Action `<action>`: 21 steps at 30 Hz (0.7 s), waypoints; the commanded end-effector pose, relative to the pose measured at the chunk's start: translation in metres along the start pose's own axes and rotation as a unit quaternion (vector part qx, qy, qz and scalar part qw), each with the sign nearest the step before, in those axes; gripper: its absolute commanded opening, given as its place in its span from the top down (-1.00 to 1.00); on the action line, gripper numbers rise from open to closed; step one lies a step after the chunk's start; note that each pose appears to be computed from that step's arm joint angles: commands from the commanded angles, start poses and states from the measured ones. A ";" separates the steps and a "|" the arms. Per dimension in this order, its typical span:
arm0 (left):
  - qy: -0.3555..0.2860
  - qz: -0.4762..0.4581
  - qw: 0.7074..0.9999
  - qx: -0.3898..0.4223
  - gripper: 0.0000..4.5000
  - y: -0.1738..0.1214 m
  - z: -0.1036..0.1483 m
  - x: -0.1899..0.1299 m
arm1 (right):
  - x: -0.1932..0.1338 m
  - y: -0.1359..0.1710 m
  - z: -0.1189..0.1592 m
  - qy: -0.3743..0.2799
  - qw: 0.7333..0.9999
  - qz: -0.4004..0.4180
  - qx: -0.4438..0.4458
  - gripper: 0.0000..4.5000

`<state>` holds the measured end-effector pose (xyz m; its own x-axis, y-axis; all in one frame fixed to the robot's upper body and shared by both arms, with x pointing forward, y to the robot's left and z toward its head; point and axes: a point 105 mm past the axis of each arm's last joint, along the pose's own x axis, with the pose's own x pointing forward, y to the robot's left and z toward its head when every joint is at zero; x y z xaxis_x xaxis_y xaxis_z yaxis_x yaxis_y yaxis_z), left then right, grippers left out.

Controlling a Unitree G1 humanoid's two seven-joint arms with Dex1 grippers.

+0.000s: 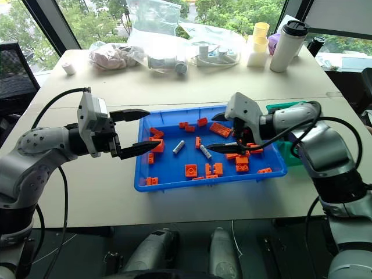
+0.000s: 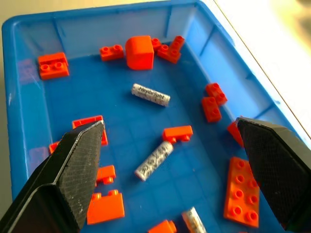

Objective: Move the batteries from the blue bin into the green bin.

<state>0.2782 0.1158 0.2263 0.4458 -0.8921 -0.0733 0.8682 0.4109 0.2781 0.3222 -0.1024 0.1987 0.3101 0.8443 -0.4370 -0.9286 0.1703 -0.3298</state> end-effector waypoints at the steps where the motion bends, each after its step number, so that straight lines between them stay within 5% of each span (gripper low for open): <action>1: -0.014 0.016 0.999 0.031 -1.00 0.005 0.014 -0.006 | 0.032 -0.002 -0.004 0.020 0.999 0.041 -0.026 -0.99; 21: -0.009 0.050 0.998 0.035 -1.00 0.000 0.013 -0.011 | 0.105 -0.014 -0.022 0.069 0.986 0.130 -0.081 -0.99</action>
<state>0.2749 0.1219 0.2288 0.5191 -0.8533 -0.0489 0.8220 0.4828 0.3021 0.3689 -0.0326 0.1271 0.0918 0.7562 -0.6478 -0.9521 -0.1240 -0.2796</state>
